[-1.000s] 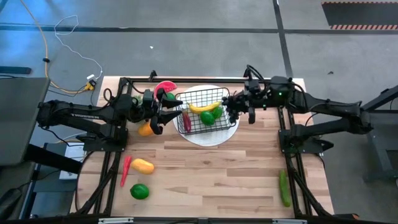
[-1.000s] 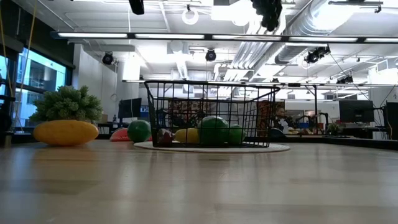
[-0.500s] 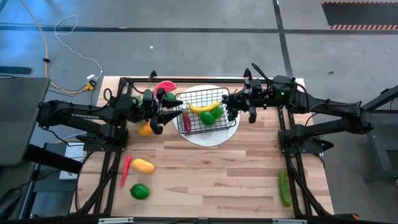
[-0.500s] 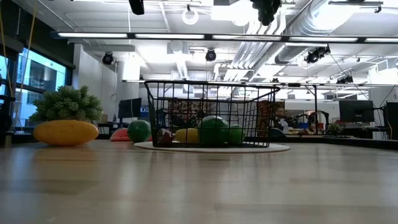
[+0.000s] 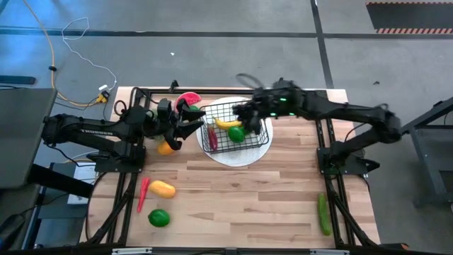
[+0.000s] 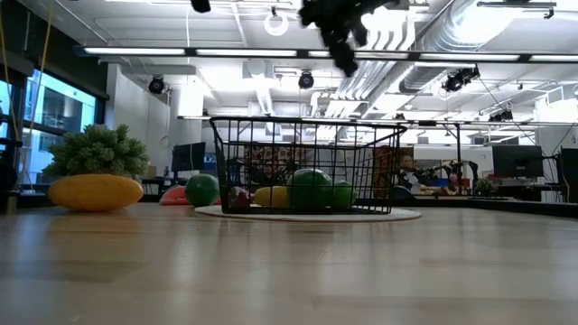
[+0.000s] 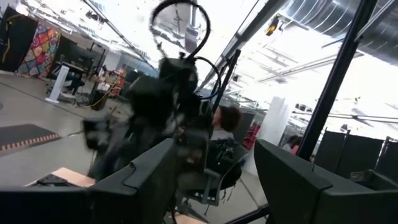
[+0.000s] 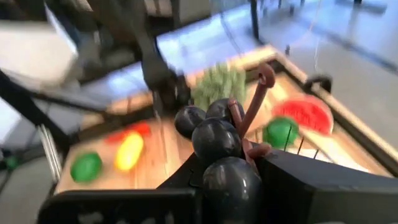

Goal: Build produce basket
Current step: Put the black grapes into the black wire basket

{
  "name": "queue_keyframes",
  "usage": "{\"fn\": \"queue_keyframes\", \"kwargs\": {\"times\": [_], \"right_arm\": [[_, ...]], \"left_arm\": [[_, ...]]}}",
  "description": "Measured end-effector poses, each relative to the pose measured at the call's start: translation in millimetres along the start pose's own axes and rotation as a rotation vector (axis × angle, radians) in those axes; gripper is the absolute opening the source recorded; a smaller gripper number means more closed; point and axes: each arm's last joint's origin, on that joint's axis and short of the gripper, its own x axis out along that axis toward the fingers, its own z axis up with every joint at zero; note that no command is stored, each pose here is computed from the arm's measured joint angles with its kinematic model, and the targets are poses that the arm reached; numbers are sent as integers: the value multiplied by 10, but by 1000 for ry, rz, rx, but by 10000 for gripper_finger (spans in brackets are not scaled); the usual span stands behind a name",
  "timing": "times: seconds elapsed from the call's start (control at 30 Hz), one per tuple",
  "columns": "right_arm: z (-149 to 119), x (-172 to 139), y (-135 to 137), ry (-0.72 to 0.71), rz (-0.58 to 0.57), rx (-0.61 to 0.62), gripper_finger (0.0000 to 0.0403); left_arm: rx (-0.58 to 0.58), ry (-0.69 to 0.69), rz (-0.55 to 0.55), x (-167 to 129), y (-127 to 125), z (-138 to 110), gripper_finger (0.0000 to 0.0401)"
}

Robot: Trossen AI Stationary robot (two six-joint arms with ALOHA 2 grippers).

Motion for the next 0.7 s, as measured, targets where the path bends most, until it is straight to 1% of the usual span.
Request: {"fn": "queue_keyframes", "kwargs": {"times": [0.13,0.23,0.33,0.5,0.63,0.7], "right_arm": [[-20,398,-46,123,34,-33,26],[-154,705,-113,206,53,-31,26],[-301,947,-181,263,45,-34,26],[-582,1272,-270,344,35,-19,26],[-755,1449,-277,382,39,-20,26],[-825,1505,-285,401,19,-22,26]], "left_arm": [[8,-1,0,0,0,1,211],[8,-1,0,0,0,1,211],[8,-1,0,0,0,1,211],[8,-1,0,0,0,1,211],[8,0,0,0,0,0,211],[8,0,0,0,0,0,211]]}}
